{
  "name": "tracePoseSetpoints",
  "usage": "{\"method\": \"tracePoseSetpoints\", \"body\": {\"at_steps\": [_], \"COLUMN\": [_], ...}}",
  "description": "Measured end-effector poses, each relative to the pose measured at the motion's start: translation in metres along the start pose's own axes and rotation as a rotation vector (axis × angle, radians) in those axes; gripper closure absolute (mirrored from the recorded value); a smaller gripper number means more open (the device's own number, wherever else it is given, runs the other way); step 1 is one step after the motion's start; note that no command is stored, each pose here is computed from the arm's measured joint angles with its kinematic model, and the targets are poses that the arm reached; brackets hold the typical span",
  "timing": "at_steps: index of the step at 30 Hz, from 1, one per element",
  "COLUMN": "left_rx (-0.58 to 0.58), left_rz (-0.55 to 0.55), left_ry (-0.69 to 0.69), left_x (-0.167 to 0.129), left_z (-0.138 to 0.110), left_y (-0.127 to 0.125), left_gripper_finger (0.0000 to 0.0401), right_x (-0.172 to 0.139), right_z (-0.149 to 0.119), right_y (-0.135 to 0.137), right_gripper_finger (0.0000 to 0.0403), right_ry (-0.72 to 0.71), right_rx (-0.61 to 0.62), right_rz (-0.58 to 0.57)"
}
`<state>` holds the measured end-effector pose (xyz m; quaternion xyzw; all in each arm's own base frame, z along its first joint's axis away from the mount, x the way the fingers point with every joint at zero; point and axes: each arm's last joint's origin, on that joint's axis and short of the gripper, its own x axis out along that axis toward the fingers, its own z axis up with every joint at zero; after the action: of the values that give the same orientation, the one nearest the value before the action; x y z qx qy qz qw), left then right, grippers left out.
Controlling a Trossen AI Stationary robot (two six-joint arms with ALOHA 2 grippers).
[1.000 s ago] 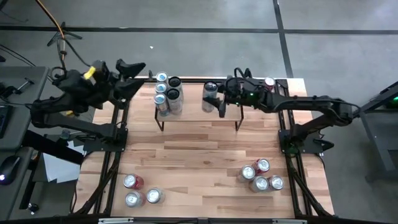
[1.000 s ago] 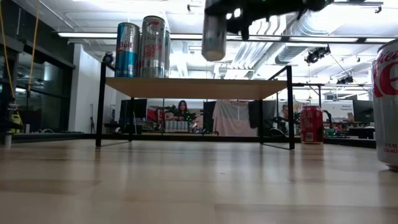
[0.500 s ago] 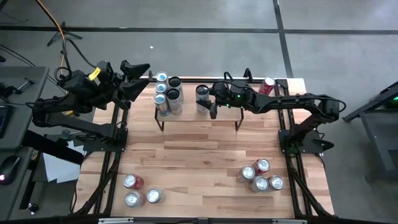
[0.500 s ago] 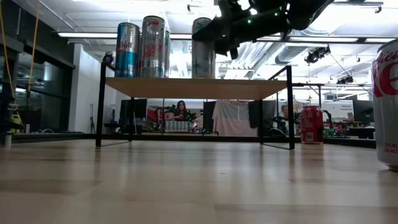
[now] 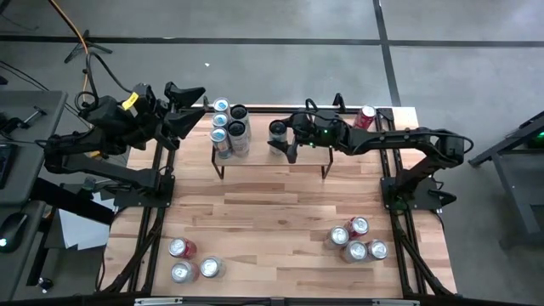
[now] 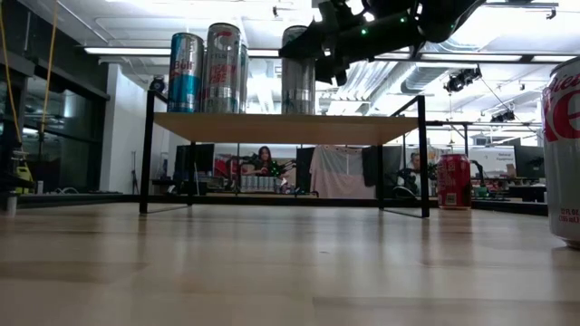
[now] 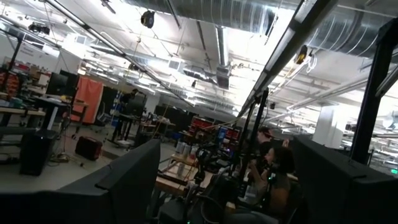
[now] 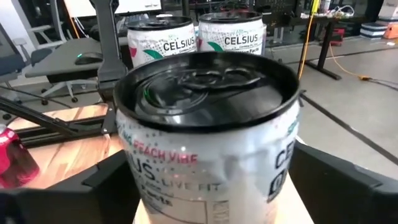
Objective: Place canned beverage on shelf
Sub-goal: Put the white-pink soda can aligned with the other white-pink soda cans on the shelf
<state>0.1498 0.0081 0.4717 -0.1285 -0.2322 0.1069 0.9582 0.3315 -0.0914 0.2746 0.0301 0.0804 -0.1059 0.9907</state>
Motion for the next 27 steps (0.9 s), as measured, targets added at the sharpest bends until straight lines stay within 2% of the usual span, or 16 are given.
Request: {"method": "tracePoseSetpoints", "body": {"at_steps": [6,14,19,23,25,27], "left_rx": [-0.001,0.016,0.026,0.031,0.035,0.035], "left_rz": [0.0,-0.002,-0.001,-0.001,-0.001,-0.001], "left_ry": [-0.001,-0.01,-0.009,-0.009,-0.01,-0.009], "left_x": [0.0,-0.003,-0.003,-0.003,-0.003,-0.003], "left_z": [0.0,0.003,0.003,0.003,0.003,0.003], "left_y": [0.0,0.0,0.0,0.0,0.0,0.0], "left_gripper_finger": [0.0096,0.0096,0.0096,0.0096,0.0096,0.0096], "right_x": [-0.013,-0.056,-0.077,-0.077,-0.072,-0.065], "right_z": [0.007,0.025,0.03,0.027,0.023,0.014], "right_y": [0.0,0.0,0.008,0.032,0.049,0.065], "right_gripper_finger": [0.0045,0.0043,0.0053,0.0111,0.0164,0.0234], "right_ry": [0.036,0.133,0.182,0.19,0.189,0.212], "right_rx": [-0.011,-0.003,0.089,0.164,0.183,0.187], "right_rz": [-0.004,-0.023,-0.057,-0.085,-0.1,-0.118]}}
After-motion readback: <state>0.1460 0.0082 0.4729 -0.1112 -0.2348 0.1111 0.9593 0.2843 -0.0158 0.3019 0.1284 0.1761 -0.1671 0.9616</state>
